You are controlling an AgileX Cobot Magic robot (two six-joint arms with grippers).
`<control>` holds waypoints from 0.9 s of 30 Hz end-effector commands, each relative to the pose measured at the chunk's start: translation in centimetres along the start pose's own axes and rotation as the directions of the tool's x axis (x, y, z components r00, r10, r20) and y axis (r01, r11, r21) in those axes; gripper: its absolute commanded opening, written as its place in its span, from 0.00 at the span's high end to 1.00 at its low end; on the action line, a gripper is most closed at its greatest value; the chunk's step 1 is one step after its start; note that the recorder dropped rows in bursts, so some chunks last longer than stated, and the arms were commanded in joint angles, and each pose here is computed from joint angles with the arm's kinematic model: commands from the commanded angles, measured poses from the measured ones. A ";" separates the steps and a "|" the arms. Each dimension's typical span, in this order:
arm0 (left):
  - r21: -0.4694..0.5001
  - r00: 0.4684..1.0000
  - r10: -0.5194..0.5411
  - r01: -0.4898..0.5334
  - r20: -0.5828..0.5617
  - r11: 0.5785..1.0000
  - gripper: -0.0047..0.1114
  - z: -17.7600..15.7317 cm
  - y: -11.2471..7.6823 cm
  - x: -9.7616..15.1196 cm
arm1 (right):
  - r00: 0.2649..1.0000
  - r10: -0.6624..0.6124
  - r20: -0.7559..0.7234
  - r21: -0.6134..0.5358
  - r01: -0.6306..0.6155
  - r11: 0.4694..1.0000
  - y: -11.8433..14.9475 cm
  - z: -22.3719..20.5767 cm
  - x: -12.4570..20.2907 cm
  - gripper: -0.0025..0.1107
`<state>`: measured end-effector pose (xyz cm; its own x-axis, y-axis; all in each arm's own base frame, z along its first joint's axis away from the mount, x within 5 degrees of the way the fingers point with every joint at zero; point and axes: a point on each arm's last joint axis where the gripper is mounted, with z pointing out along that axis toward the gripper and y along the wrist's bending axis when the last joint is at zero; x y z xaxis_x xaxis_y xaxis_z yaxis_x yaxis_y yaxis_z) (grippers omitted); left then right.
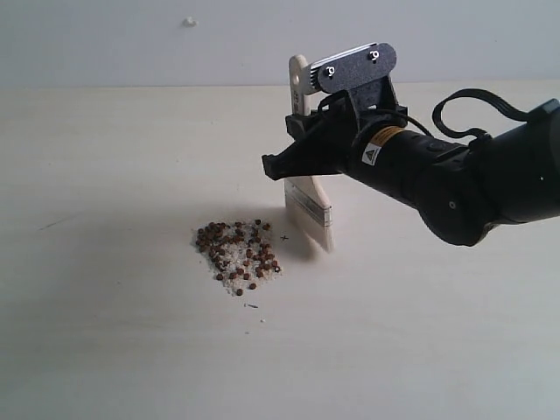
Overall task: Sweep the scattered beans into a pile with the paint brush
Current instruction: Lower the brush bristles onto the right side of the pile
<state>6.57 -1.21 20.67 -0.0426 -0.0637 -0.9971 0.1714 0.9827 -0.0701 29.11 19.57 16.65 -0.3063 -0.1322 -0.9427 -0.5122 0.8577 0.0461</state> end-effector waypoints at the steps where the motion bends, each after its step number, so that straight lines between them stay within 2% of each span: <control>1: 0.010 1.000 0.005 -0.005 0.003 1.000 0.96 0.0 -0.1 0.0 | 1.000 0.028 -0.004 -0.008 -0.028 1.000 0.1 0.0 0.2 0.98; 8: 0.010 1.000 0.005 -0.005 0.003 1.000 0.96 0.0 -0.1 0.0 | 0.992 0.128 0.006 -0.013 -0.128 0.992 0.1 0.9 1.4 0.98; 16: 0.010 1.000 0.005 -0.005 0.003 1.000 0.96 0.0 -0.1 0.0 | 0.980 0.199 0.030 -0.145 -0.193 0.970 1.2 1.1 1.5 0.98; 23: 0.010 1.000 0.005 -0.005 0.003 1.000 0.96 0.0 -0.1 0.0 | 0.973 0.222 0.069 -0.190 -0.205 0.960 1.5 0.8 0.8 0.98; 27: 0.010 1.000 0.005 -0.005 0.003 1.000 0.96 0.0 -0.1 0.0 | 0.980 0.171 0.101 -0.186 -0.150 0.971 1.5 0.1 -0.5 0.98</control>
<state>6.57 -1.21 20.67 -0.0426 -0.0637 -0.9971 0.1714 0.9827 -0.0701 28.85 21.07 15.67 -0.3655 0.0709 -0.9281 -0.5718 0.7697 0.2840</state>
